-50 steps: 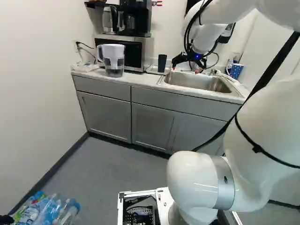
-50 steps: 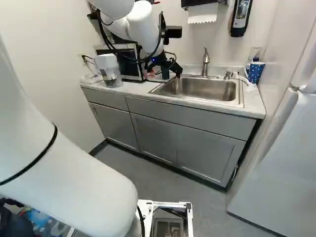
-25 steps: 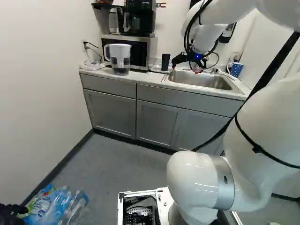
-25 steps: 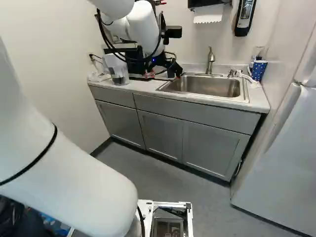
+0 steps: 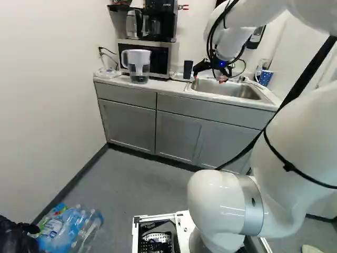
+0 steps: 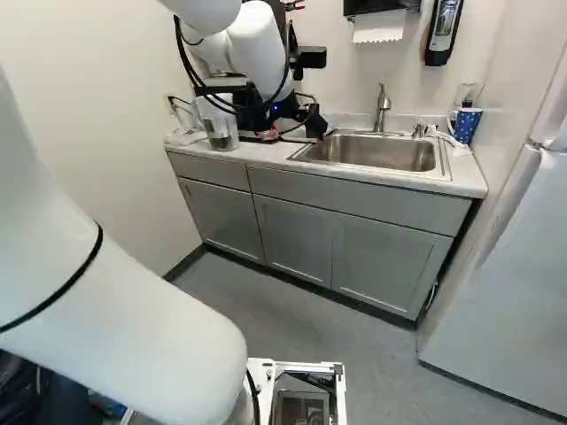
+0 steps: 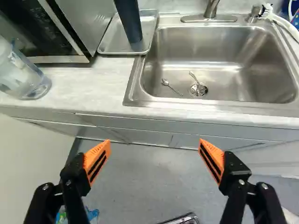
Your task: Rinse the cup and place it in the tray
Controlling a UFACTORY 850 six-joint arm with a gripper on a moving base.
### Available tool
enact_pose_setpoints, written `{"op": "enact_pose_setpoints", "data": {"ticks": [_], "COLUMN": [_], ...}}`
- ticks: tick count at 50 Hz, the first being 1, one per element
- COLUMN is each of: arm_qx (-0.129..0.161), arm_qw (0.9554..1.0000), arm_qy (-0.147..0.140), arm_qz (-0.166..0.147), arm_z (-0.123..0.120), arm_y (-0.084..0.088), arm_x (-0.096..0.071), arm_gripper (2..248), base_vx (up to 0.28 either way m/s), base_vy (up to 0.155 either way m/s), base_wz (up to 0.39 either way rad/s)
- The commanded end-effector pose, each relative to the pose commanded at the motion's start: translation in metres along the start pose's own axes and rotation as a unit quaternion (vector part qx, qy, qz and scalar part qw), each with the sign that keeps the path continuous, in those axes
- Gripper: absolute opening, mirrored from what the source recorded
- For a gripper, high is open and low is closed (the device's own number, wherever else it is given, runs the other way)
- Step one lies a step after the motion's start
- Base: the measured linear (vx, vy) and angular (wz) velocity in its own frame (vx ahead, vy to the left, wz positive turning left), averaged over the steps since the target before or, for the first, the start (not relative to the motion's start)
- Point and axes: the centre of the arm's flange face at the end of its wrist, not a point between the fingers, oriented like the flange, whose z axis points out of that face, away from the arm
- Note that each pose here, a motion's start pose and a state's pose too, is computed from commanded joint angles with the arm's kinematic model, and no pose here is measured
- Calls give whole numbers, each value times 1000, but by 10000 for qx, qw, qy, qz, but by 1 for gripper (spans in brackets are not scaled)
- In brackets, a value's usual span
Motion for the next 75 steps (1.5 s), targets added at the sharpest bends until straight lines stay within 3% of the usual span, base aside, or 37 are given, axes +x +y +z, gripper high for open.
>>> {"op": "enact_pose_setpoints", "data": {"ticks": [43, 75], "arm_qx": [-1, -1], "arm_qw": [10000, 9996], "arm_qy": [27, 239], "arm_qz": [-13, -118], "arm_z": [2, 20], "arm_y": [-1, -8], "arm_x": [-3, -30], "arm_gripper": [247, 247], "base_vx": [1, 0], "base_vy": [-1, 0], "base_wz": [0, 0]}}
